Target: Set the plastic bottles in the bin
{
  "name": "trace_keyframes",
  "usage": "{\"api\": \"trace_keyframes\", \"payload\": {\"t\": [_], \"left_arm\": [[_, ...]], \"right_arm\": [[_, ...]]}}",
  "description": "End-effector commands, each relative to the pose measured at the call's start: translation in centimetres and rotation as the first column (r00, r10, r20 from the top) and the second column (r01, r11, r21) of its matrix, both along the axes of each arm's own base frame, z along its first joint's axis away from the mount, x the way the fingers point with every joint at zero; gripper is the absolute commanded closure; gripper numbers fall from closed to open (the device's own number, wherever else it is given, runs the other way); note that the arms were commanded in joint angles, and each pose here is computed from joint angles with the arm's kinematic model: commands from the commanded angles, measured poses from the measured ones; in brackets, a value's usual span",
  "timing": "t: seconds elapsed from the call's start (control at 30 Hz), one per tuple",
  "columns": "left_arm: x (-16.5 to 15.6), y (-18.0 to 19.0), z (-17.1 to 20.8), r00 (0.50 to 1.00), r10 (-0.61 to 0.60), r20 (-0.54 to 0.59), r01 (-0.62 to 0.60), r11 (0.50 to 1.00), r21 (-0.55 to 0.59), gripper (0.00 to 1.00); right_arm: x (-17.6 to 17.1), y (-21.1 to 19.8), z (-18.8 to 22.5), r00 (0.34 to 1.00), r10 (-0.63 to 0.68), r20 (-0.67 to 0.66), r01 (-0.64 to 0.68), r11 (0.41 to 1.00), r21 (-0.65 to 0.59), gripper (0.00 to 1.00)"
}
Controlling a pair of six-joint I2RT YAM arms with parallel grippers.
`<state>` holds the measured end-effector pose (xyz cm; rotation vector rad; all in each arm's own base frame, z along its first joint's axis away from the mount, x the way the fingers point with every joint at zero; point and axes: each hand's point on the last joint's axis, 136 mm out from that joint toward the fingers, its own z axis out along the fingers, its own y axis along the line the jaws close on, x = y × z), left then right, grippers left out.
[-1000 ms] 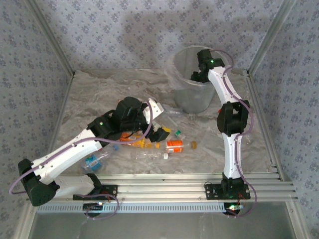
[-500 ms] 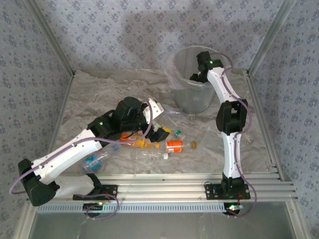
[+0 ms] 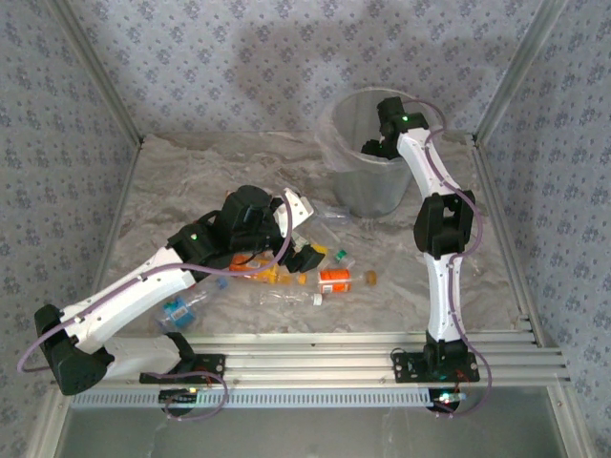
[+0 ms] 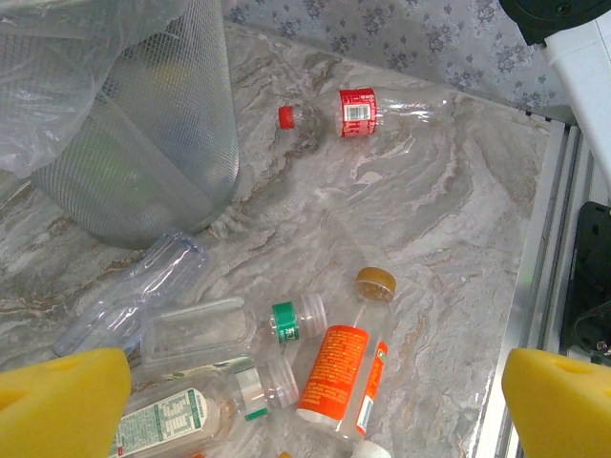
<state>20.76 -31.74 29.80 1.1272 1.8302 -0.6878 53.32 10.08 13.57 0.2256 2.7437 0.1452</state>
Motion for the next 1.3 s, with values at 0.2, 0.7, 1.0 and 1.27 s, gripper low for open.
{"api": "trace_keyframes", "payload": {"t": [0.2, 0.7, 1.0, 1.27], "left_arm": [[0.4, 0.2, 1.3, 0.999, 0.029, 0.032, -0.028, 0.999, -0.017, 0.0], [0.9, 0.4, 1.1, 0.998, 0.054, 0.041, -0.054, 0.999, -0.009, 0.0], [2.0, 0.9, 0.9, 0.996, 0.081, 0.033, -0.081, 0.997, 0.003, 0.0], [2.9, 1.6, 0.9, 0.995, 0.1, 0.023, -0.1, 0.995, -0.001, 0.01]], "right_arm": [[-0.2, 0.1, 7.4, 0.989, 0.009, 0.15, -0.012, 1.0, 0.022, 0.23], [-3.7, 1.2, 19.5, 0.899, 0.082, 0.431, -0.077, 0.997, -0.028, 0.23], [-9.9, 3.1, 24.4, 0.828, 0.168, 0.536, -0.154, 0.985, -0.071, 0.21], [-17.9, 5.3, 23.4, 0.791, 0.262, 0.552, -0.278, 0.959, -0.058, 0.17]]}}
